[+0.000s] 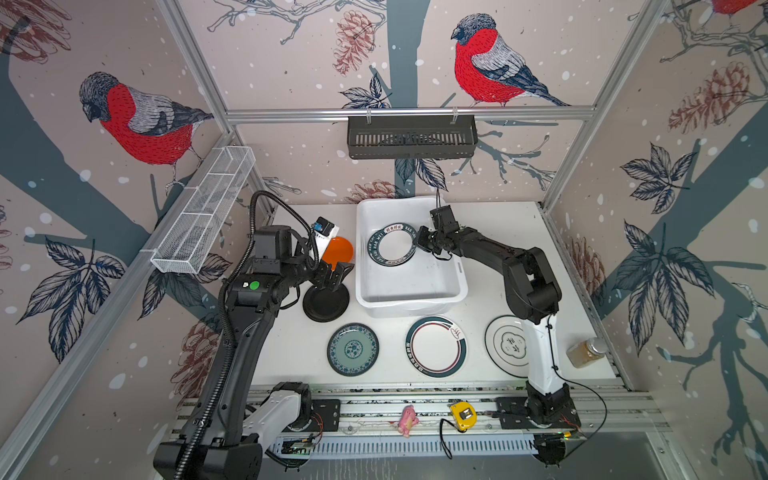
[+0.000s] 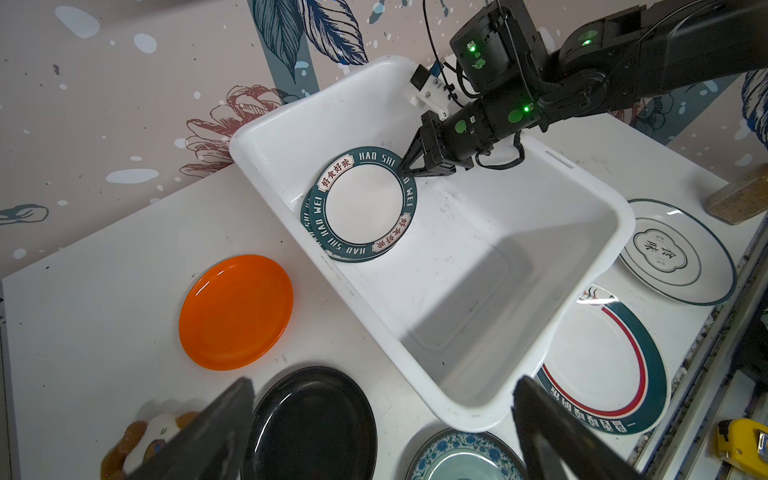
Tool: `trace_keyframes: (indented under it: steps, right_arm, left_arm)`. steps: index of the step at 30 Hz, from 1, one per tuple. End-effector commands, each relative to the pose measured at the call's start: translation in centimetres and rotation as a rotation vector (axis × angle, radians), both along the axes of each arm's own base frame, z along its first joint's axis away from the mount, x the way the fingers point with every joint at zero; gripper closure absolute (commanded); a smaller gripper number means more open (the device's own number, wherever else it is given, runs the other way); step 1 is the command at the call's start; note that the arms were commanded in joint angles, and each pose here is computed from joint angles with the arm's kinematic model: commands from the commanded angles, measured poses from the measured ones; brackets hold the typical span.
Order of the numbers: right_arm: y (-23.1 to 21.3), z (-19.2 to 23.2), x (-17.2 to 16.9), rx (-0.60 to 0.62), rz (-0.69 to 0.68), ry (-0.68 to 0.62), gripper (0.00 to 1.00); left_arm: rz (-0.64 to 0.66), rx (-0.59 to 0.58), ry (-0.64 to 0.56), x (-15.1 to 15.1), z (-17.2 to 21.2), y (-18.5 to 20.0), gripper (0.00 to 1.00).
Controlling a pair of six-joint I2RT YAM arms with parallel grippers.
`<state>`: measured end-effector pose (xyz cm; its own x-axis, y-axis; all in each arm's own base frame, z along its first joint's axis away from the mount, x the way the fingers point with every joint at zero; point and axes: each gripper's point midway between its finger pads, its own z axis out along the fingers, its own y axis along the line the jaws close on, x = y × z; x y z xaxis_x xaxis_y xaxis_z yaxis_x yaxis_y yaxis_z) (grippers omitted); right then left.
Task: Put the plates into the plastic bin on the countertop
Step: 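Lower the plate onto the plate in the bin and open the right gripper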
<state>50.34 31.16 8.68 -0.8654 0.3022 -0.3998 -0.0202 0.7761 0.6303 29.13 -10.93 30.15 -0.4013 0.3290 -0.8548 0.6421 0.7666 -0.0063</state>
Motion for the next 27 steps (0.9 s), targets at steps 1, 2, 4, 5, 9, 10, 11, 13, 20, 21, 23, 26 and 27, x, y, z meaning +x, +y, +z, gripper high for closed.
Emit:
trace_keyframes:
  steps: [1, 2, 4, 5, 9, 10, 11, 13, 20, 21, 23, 26, 27]
  right_arm:
    - [0.0, -0.3, 0.3, -0.006, -0.003, -0.001, 0.92]
    - [0.0, -0.3, 0.3, -0.007, -0.002, -0.001, 0.91]
    - [-0.1, -0.6, 0.3, -0.014, -0.004, 0.007, 0.91]
    - [-0.1, -0.6, 0.3, -0.016, -0.004, 0.009, 0.9]
    - [-0.3, -1.2, 0.3, -0.028, -0.006, 0.022, 0.86]
    - [-0.3, -1.3, 0.3, -0.03, -0.006, 0.025, 0.86]
    - [-0.4, -1.5, 0.3, -0.032, -0.008, 0.028, 0.85]
    - [-0.5, -1.7, 0.3, -0.038, -0.008, 0.033, 0.83]
    - [-0.5, -2.4, 0.3, -0.054, -0.004, 0.052, 0.77]
    - [-0.5, -2.4, 0.3, -0.055, -0.003, 0.051, 0.75]
    - [-0.5, -2.4, 0.3, -0.06, -0.002, 0.052, 0.74]
    - [-0.6, -2.4, 0.3, -0.069, 0.0, 0.054, 0.73]
    - [-0.6, -2.4, 0.3, -0.072, 0.002, 0.055, 0.73]
  left_arm:
    - [-0.021, 0.009, -0.009, -0.2, 0.0, -0.1, 0.04]
    - [-0.022, 0.009, -0.009, -0.3, 0.0, -0.2, 0.03]
    - [-0.024, 0.007, -0.012, -0.3, 0.1, -0.2, 0.04]
    - [-0.023, 0.008, -0.012, -0.3, 0.1, -0.2, 0.04]
    - [-0.026, 0.007, -0.017, -0.4, 0.3, -0.2, 0.04]
    - [-0.026, 0.006, -0.016, -0.4, 0.3, -0.2, 0.04]
    - [-0.028, 0.006, -0.017, -0.5, 0.3, -0.3, 0.04]
    - [-0.027, 0.006, -0.017, -0.5, 0.3, -0.2, 0.04]
    - [-0.03, 0.017, -0.018, -0.6, 0.3, -0.1, 0.04]
    - [-0.03, 0.017, -0.017, -0.6, 0.2, -0.1, 0.03]
    - [-0.031, 0.015, -0.018, -0.6, 0.3, -0.2, 0.04]
    - [-0.033, 0.013, -0.017, -0.5, 0.3, -0.2, 0.03]
    - [-0.035, 0.012, -0.016, -0.4, 0.2, -0.3, 0.04]
